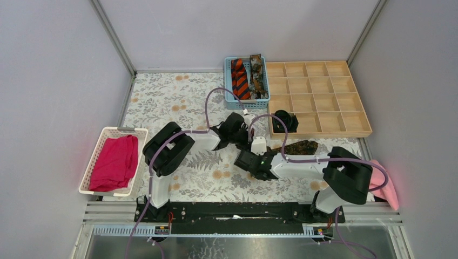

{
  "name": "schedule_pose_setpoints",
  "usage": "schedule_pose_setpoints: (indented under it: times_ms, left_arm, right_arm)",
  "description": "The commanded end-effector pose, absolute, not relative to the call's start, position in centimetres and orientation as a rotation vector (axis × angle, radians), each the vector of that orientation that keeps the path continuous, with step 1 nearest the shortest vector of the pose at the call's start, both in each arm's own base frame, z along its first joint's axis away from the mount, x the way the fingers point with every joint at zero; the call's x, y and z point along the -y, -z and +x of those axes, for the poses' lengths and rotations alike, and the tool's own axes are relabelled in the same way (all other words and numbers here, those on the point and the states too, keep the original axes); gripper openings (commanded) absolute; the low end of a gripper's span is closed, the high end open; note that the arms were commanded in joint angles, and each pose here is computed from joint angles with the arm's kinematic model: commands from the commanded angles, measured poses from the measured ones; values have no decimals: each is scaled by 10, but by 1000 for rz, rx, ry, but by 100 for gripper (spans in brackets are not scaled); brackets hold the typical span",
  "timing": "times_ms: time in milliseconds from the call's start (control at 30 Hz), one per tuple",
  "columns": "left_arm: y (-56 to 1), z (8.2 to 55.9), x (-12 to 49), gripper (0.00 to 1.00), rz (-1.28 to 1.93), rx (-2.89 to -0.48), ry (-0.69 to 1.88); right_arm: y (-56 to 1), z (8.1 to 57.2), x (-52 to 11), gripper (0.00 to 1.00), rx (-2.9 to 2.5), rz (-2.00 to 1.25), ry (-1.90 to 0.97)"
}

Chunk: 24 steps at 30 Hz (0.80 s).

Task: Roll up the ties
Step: Roll the tie at the center of the board.

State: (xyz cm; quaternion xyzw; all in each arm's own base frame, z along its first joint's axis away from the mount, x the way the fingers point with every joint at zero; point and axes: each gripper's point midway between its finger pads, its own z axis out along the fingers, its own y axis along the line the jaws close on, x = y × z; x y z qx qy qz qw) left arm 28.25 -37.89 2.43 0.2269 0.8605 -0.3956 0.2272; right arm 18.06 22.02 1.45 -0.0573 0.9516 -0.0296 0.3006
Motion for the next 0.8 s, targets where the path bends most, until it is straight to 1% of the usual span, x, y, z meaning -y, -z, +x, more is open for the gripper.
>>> schedule_pose_setpoints:
  times_ms: [0,100,200,267,333,367,400,433,467,500,533,633,667,767]
  left_arm:
    - [-41,324,376,4,612,-2343,928]
    - [-66,346,381,10,601,-2284,910]
    - [-87,369,375,12,530,-2255,840]
    - [-105,383,363,12,425,-2228,783]
    - [-123,389,340,7,284,-2207,727]
    - [-140,388,325,2,206,-2174,708]
    - [-139,387,311,0,140,-2175,672]
    - [-156,383,295,0,71,-2134,648]
    - [-162,377,280,0,11,-2118,611]
    - [-167,370,268,0,-34,-2104,592]
    - [-172,363,256,0,-73,-2085,582]
    - [-173,337,225,0,-170,-2074,548]
    - [-174,330,217,0,-194,-2063,549]
    - [-174,314,202,0,-216,-2050,545]
  right_arm:
    - [-45,171,-196,0,-2484,-112,136]
    - [-64,169,-191,0,-2457,-102,109]
    - [-86,171,-187,5,-2420,-129,99]
    - [-99,176,-185,7,-2394,-152,128]
    - [-115,183,-188,10,-2358,-165,164]
    - [-121,187,-187,13,-2340,-177,200]
    - [-122,189,-187,16,-2334,-198,232]
    - [-130,194,-189,25,-2307,-207,260]
    - [-133,197,-191,28,-2293,-226,290]
    - [-136,199,-195,32,-2284,-248,312]
    - [-139,203,-196,39,-2264,-261,346]
    - [-140,209,-207,50,-2233,-327,408]
    - [-138,211,-211,52,-2228,-351,424]
    - [-130,215,-225,53,-2223,-420,457]
